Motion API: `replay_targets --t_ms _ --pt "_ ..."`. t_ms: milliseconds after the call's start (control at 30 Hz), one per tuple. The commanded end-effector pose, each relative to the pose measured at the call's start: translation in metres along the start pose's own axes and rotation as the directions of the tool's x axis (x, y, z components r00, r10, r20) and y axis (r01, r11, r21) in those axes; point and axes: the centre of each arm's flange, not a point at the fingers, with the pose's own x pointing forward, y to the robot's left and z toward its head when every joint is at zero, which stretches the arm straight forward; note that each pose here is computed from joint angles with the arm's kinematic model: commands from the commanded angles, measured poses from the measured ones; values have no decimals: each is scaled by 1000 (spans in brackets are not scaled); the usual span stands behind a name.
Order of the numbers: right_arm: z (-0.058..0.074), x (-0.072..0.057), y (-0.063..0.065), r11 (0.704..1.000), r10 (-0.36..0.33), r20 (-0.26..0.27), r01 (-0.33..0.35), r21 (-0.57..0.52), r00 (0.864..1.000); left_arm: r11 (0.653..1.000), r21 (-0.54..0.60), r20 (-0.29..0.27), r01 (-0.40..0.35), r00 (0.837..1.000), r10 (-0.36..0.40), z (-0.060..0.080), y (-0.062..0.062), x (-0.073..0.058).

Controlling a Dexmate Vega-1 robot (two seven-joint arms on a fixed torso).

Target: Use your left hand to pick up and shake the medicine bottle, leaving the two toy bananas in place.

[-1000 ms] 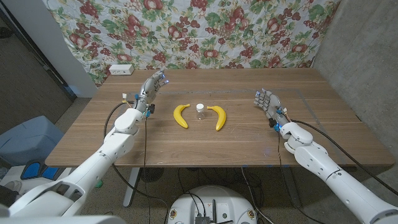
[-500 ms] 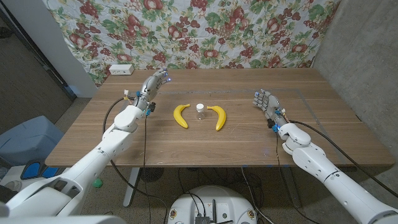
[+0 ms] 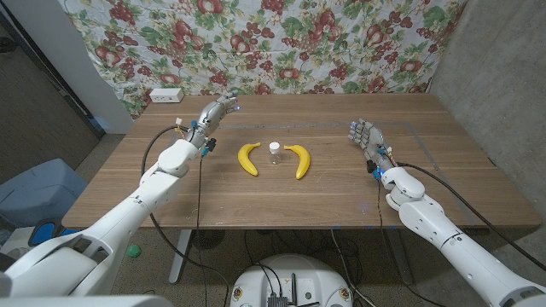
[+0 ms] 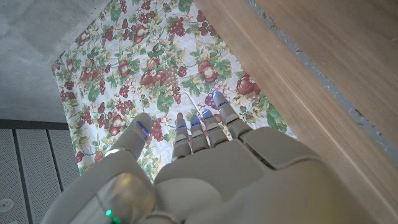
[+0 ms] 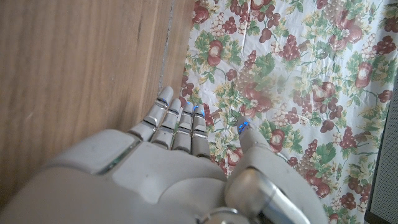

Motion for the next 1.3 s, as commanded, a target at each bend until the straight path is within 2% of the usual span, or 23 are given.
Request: replay_targets --t_ms 33,733,1300 --pt "2 2 -2 1000 -12 15 12 -2 1000 996 70 19 58 998 -59 12 -9 7" --pt "0 -3 -2 1000 -27 20 27 9 999 979 152 7 134 991 -136 27 -21 5" --pt "1 -11 0 999 -38 33 38 5 999 950 275 -1 146 988 -152 41 -30 2"
